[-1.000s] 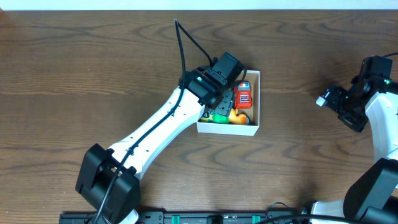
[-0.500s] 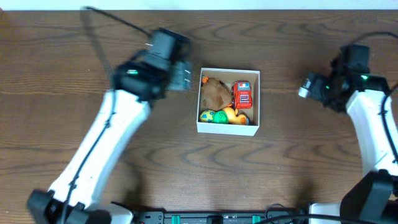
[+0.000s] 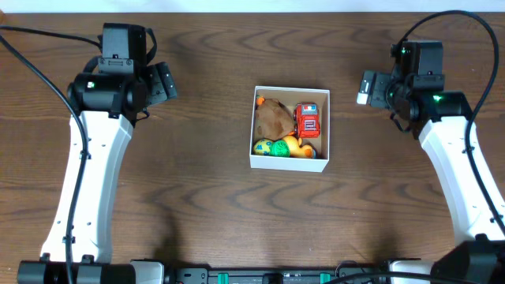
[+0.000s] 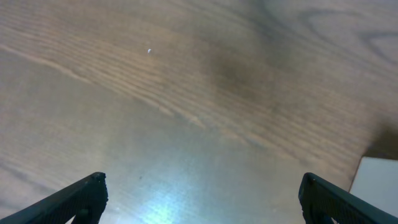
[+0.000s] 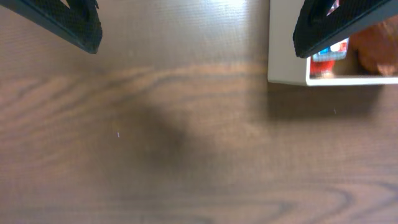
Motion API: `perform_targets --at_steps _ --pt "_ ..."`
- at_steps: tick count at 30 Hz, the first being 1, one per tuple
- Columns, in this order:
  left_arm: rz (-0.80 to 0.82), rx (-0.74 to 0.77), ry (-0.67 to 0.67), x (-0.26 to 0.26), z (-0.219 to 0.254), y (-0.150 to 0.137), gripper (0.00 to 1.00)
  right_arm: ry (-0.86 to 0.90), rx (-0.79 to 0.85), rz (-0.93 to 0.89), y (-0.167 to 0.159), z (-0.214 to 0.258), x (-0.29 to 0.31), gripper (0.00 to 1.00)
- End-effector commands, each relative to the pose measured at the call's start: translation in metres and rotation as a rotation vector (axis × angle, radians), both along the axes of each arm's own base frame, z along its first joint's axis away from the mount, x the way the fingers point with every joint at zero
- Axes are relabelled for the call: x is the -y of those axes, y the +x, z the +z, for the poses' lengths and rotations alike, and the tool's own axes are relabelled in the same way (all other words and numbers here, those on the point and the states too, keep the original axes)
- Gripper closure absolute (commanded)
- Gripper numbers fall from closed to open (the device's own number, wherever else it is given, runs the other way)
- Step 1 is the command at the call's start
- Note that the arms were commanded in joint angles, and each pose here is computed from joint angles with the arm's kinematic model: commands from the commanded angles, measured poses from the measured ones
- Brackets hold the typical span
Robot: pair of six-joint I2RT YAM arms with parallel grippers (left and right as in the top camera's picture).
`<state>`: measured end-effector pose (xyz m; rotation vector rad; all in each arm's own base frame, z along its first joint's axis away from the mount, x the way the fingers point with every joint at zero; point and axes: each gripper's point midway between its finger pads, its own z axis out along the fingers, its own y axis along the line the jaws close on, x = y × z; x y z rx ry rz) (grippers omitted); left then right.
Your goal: Pack container
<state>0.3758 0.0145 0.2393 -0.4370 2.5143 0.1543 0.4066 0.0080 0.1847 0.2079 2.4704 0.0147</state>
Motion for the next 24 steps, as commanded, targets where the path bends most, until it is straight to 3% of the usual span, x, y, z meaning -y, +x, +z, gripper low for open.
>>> perform_targets --at_steps 1,5,10,18,24 --pt "-0.021 0.061 0.013 0.0 0.021 -0.012 0.02 -0.025 0.098 -0.056 -0.014 0.043 0.01 0.01" --pt "-0.053 0.181 0.014 0.004 0.052 -0.039 0.02 -0.039 0.21 -0.091 -0.042 0.081 0.017 0.01" --pt "-0.124 0.341 0.023 0.011 0.067 -0.094 0.02 -0.06 0.324 -0.106 -0.093 0.101 0.02 0.01" --pt "-0.135 0.552 -0.006 0.004 0.037 -0.181 0.02 -0.006 0.415 -0.239 -0.175 0.05 0.034 0.01" --pt "-0.184 0.632 -0.055 0.012 0.028 -0.196 0.02 0.019 0.42 -0.335 -0.206 0.013 0.047 0.01"
